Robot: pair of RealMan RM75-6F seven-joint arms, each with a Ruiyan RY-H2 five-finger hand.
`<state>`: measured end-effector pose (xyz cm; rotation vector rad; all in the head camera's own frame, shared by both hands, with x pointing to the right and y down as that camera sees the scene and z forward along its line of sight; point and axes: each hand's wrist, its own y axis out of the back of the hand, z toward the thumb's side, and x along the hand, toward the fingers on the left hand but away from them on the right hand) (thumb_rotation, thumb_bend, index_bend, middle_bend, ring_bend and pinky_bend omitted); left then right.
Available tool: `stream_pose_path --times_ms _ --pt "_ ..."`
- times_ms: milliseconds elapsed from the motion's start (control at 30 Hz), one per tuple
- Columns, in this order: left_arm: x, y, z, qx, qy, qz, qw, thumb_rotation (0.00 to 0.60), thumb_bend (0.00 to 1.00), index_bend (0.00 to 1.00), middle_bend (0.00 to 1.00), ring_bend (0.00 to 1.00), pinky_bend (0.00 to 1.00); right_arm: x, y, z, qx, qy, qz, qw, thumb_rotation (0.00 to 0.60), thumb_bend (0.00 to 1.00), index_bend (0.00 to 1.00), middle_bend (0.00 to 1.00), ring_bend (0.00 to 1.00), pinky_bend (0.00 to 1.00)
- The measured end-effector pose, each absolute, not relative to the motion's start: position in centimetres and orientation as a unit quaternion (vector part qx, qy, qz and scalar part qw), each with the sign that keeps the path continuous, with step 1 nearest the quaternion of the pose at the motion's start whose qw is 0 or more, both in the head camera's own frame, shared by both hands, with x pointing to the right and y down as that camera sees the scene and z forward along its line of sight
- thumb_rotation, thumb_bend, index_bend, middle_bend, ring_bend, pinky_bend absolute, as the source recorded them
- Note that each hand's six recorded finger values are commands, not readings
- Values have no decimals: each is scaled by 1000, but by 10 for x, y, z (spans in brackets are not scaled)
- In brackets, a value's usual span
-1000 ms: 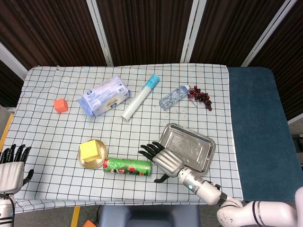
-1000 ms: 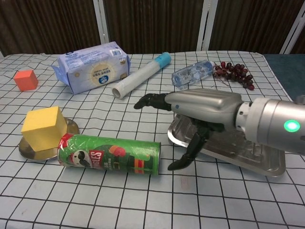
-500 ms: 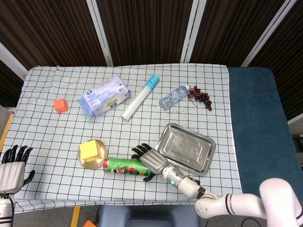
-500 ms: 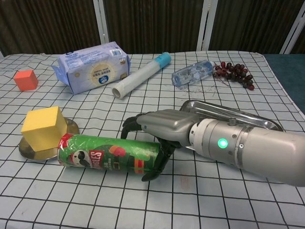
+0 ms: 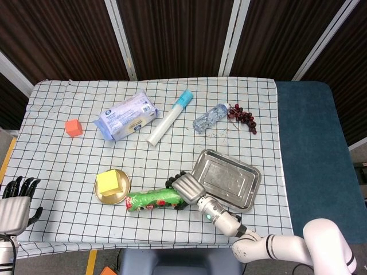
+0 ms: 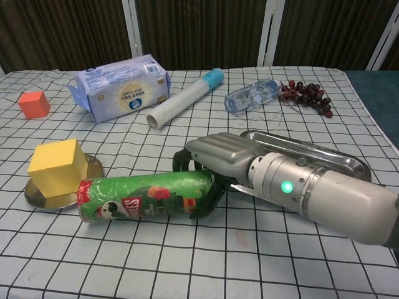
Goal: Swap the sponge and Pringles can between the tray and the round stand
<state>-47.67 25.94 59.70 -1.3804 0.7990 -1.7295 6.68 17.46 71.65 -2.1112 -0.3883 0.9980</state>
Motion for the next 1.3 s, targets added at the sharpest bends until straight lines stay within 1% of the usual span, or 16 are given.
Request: stream_pose_path --times_ms 100,300,400,533,733,833,967,1133,1300 --pt "-476 260 598 -542 311 -679 385 600 322 157 136 19 112 75 167 706 -820 -172 384 387 600 42 824 537 585 534" --pt "-474 261 600 -543 305 -681 387 600 322 157 136 19 112 101 154 672 -807 -214 370 408 600 44 863 564 612 560" --pt "-473 261 601 -543 301 -681 387 600 322 157 136 18 112 126 147 652 -792 -238 371 421 600 44 872 570 617 566" --pt "-471 262 603 -544 297 -682 389 600 323 157 136 19 112 172 140 624 -761 -280 383 442 600 44 875 573 621 567" --pt "-467 264 609 -549 285 -682 390 600 322 157 136 19 112 239 140 590 -725 -336 391 456 600 44 875 573 621 568" --pt "-465 265 611 -550 281 -683 390 600 323 157 137 20 112 265 147 583 -719 -355 393 451 600 44 875 573 621 568" --pt "-464 266 613 -552 277 -683 391 600 323 157 138 20 113 290 154 581 -711 -364 397 452 600 44 875 573 621 568" --pt "-464 266 613 -552 276 -683 391 600 323 157 138 20 113 304 165 583 -708 -354 405 459 600 44 873 573 621 568" --pt "-464 266 612 -551 277 -682 393 600 322 157 138 20 113 308 166 585 -699 -351 402 476 600 44 863 573 619 559"
